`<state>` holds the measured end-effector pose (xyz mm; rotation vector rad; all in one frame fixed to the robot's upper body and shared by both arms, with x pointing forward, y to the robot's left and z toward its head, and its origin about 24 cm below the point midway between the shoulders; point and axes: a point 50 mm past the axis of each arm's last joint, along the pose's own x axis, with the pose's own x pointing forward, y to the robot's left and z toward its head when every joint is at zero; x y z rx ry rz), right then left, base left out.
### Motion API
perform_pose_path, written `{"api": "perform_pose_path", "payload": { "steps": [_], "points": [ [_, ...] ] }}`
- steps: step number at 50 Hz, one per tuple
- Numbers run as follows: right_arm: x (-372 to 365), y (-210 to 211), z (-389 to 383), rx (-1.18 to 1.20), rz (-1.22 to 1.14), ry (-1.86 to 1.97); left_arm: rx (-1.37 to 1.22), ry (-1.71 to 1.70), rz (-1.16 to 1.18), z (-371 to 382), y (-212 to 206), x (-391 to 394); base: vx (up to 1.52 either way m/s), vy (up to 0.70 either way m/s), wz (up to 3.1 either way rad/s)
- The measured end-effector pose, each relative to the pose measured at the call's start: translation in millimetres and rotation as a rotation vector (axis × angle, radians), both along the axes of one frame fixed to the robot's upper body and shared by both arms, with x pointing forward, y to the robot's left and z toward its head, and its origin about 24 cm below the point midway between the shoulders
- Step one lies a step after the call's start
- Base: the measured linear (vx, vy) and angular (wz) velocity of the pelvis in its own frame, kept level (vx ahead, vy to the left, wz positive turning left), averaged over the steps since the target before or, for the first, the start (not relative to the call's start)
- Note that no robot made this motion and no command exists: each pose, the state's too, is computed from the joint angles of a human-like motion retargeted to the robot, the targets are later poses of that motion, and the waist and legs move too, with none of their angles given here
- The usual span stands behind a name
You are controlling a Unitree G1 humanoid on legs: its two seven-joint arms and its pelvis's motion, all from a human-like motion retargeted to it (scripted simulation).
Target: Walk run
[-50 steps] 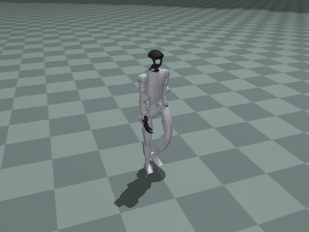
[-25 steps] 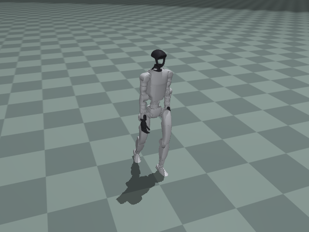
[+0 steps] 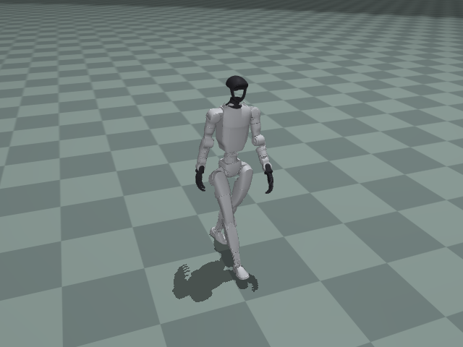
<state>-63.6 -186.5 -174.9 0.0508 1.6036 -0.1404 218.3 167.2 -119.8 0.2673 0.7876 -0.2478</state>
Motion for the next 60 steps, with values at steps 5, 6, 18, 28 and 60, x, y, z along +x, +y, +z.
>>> {"api": "perform_pose_path", "payload": {
  "steps": [5,6,18,28,60],
  "points": [
    [10.6,6.1,-2.0,0.017,0.006,-0.044,0.007,0.072,0.012,-15.0,0.9,-27.7,0.87,-0.18,0.44],
    [10.0,6.7,-1.9,0.024,0.001,-0.045,0.015,0.114,0.000,-21.5,0.9,-40.9,0.89,-0.16,0.51],
    [81.8,18.4,-7.0,-0.050,-0.017,-0.186,0.139,0.531,0.030,-59.4,11.7,-185.8,0.76,-0.18,-0.07],
    [203.9,23.4,16.6,0.004,-0.018,-0.562,0.143,0.739,0.045,-58.7,13.1,-252.8,0.59,-0.09,-0.16],
    [32.1,1.1,-3.8,-0.022,0.126,-0.073,0.101,0.037,-0.039,-8.7,11.4,-15.8,0.74,0.03,-0.05]
  ]
}}
